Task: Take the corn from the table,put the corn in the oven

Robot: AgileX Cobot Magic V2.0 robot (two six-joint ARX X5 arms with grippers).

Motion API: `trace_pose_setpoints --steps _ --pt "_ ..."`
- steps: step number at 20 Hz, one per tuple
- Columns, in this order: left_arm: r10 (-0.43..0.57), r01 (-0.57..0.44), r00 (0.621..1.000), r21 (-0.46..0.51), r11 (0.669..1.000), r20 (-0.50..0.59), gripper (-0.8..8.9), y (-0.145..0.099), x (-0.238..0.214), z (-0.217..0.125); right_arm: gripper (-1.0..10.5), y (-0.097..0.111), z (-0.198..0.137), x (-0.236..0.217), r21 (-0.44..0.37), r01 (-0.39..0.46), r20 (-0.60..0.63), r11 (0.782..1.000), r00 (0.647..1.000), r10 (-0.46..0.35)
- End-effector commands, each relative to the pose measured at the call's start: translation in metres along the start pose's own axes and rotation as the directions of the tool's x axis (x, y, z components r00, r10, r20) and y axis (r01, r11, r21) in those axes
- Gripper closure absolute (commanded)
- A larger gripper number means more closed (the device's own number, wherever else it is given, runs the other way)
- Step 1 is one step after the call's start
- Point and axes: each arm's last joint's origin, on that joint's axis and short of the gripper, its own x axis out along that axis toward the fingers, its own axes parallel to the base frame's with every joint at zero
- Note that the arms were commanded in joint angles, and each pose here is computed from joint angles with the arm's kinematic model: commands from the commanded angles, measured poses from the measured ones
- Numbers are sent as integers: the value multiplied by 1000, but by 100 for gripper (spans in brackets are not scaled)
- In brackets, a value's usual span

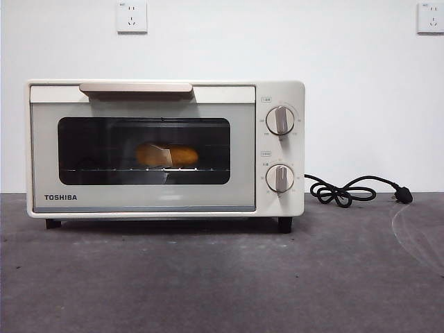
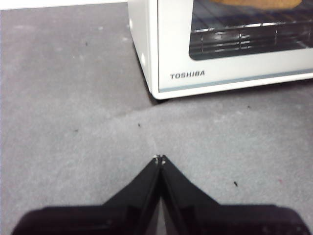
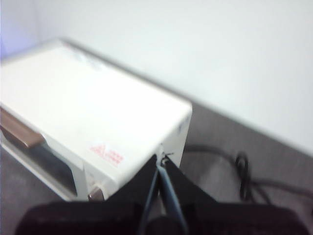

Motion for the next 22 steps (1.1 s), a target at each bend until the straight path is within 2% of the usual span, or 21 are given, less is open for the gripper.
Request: trace_pose_setpoints --steps 1,4,6,9,12,16,18,20,22 --pt "5 -5 1000 -8 1000 -12 817 0 2 -2 948 0 -36 -20 32 90 29 995 995 -91" --pt "5 -5 1000 -8 1000 -14 817 1 2 -2 948 13 -90 -40 107 215 47 971 974 -221" --pt "5 -5 1000 -8 1000 -15 817 1 2 -2 948 27 -130 -46 131 301 54 945 949 -310" --pt "5 -5 1000 -8 1000 -14 817 1 2 -2 948 47 -183 -48 146 325 53 934 941 -335" --pt "5 -5 1000 -8 1000 -14 817 1 2 -2 948 59 -222 -47 204 345 35 916 933 -359" --pt "5 -5 1000 -8 1000 -14 817 1 2 -2 948 67 -245 -47 265 372 22 890 920 -391" --pt "5 -5 1000 -8 1000 -14 817 1 2 -2 948 69 -252 -50 279 419 -47 864 905 -424" --pt "5 -5 1000 -8 1000 -15 817 1 2 -2 947 69 -252 -52 294 469 -51 833 878 -477" --pt "5 -5 1000 -8 1000 -14 817 1 2 -2 947 69 -252 -52 308 470 -53 827 877 -478"
